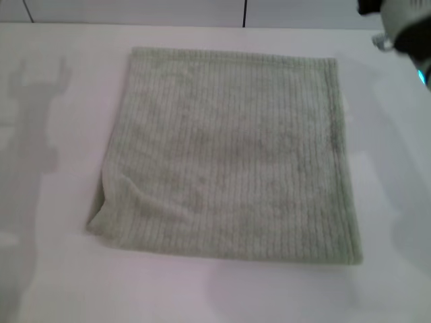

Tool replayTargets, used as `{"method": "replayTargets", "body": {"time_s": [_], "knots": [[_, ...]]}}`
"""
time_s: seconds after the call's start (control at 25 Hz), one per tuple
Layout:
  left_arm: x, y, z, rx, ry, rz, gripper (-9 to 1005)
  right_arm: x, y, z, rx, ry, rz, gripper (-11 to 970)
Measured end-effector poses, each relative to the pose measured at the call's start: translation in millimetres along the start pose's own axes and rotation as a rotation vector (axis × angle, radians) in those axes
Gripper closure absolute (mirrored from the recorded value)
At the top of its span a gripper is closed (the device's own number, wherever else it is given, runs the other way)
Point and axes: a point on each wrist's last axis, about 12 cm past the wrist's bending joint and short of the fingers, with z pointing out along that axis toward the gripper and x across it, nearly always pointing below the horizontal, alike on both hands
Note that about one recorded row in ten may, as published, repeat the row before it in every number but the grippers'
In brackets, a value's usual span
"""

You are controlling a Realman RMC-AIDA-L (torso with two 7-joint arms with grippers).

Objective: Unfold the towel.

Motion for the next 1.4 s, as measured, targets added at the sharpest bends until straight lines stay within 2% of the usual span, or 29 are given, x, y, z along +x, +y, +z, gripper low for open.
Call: {"method": "replayTargets", "body": {"time_s": [0.08, 0.12, 0.16, 0.24, 0.32, 0.4, 0.48, 0.52, 0.56, 0.72, 0.92, 1.12, 1.4], "knots": [[2, 2.2, -2, -0.006, 0.008, -0.004, 193, 16, -2.5, -13, 0.087, -0.036, -0.016, 941], [6, 5.4, -5, -0.016, 0.02, -0.007, 193, 33, -7.6, -25, 0.162, -0.132, -0.012, 941], [6, 5.4, -5, -0.016, 0.02, -0.007, 194, 33, -7.6, -25, 0.162, -0.132, -0.012, 941], [9, 7.6, -6, -0.023, 0.034, -0.006, 194, 50, -11.2, -38, 0.203, -0.23, 0.027, 941], [10, 7.4, -6, -0.021, 0.036, -0.004, 194, 76, -19.2, -63, 0.263, -0.277, 0.078, 940], [14, 8.0, -9, -0.019, 0.05, 0.006, 194, 84, -23.7, -71, 0.301, -0.266, 0.098, 940], [15, 7.7, -9, -0.017, 0.053, 0.008, 194, 100, -32.4, -86, 0.374, -0.211, 0.173, 940], [15, 7.3, -9, -0.013, 0.056, 0.01, 194, 115, -39.4, -102, 0.407, -0.172, 0.247, 940], [17, 4.6, -10, 0.005, 0.065, 0.019, 194, 115, -39.4, -102, 0.407, -0.172, 0.247, 940], [23, -0.2, -9, 0.033, 0.107, 0.029, 194, 143, -50.7, -133, 0.47, -0.092, 0.338, 940], [31, -2.8, -9, 0.05, 0.178, 0.031, 194, 147, -50.0, -142, 0.472, -0.084, 0.349, 757], [34, -5.3, -13, 0.065, 0.19, 0.027, 194, 148, -47.3, -143, 0.451, -0.081, 0.351, 550], [37, -3.7, -20, 0.066, 0.207, 0.018, 194, 150, -46.0, -144, 0.442, -0.075, 0.358, 328]]}}
